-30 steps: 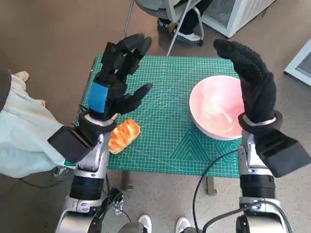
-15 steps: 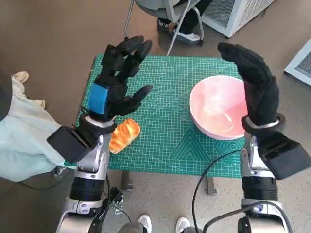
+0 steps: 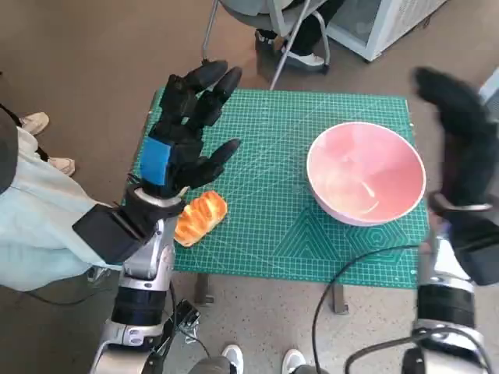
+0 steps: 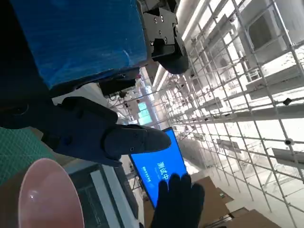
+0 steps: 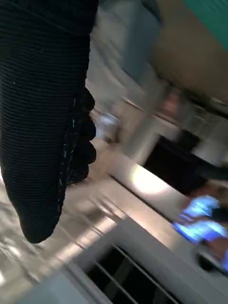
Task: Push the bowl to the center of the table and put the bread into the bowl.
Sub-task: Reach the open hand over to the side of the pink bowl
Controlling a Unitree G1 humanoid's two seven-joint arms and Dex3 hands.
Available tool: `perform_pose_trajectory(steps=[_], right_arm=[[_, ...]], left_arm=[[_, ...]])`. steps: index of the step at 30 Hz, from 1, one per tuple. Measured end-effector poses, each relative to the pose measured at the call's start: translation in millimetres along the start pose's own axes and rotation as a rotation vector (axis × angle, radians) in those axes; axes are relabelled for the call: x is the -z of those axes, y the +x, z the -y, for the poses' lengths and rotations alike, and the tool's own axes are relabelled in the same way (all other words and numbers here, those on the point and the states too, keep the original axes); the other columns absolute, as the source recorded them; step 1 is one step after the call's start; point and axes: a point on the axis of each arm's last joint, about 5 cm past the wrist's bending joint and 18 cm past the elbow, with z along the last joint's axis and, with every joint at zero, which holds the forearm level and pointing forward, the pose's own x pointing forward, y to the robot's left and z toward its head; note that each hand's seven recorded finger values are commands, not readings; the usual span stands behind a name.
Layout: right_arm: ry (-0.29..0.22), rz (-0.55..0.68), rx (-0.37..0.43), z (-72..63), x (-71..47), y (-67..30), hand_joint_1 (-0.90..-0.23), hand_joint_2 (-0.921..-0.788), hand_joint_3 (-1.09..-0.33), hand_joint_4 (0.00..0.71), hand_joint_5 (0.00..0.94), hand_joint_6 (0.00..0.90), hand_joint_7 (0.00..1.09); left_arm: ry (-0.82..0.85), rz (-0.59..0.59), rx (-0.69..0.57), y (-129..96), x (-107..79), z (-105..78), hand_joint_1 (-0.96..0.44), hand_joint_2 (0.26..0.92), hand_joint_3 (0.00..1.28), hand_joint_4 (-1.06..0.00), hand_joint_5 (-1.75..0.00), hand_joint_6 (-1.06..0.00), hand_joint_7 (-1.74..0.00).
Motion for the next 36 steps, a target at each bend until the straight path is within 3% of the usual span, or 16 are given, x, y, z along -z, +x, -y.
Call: perform_pose_trajectory(steps=[9, 17, 21, 27, 36], right_arm=[[-0.109, -0.206, 0.176, 22.7, 19.6, -28.7, -0.534, -0.921, -0.918, 0.251, 0.002, -0.001, 0.7], [-0.119, -0.453, 0.288, 19.3, 36.9, -55.1, -0.543, -0.921, -0.926, 0.255, 0.003, 0.026, 0.63], [-0.085, -0.574, 0.308, 12.0, 44.0, -62.9, -0.544, -0.921, -0.911, 0.261, 0.003, 0.077, 0.56], [0.022, -0.717, 0.356, -5.9, 52.8, -71.7, -0.531, -0.921, -0.872, 0.284, 0.005, 0.149, 0.48], [0.143, -0.826, 0.36, -27.2, 58.8, -71.1, -0.545, -0.921, -0.855, 0.272, 0.0, 0.16, 0.46]], left_arm=[[0.0, -0.003, -0.01, -2, 0.8, -2.8, -0.44, 0.921, 0.28, -0.31, -0.08, -0.05, -0.79], [-0.005, -0.004, -0.015, -2, 1.5, -1.9, -0.43, 0.921, 0.28, -0.32, -0.07, -0.06, -0.78], [-0.005, -0.004, -0.017, -2, 1.4, -2.1, -0.43, 0.921, 0.28, -0.32, -0.07, -0.06, -0.78], [0.0, -0.005, -0.021, -2, 1.0, -3.7, -0.43, 0.921, 0.27, -0.32, -0.07, -0.06, -0.77], [0.015, -0.016, -0.034, -8, 0.7, -8.5, -0.44, 0.921, 0.26, -0.33, -0.06, -0.1, -0.7]])
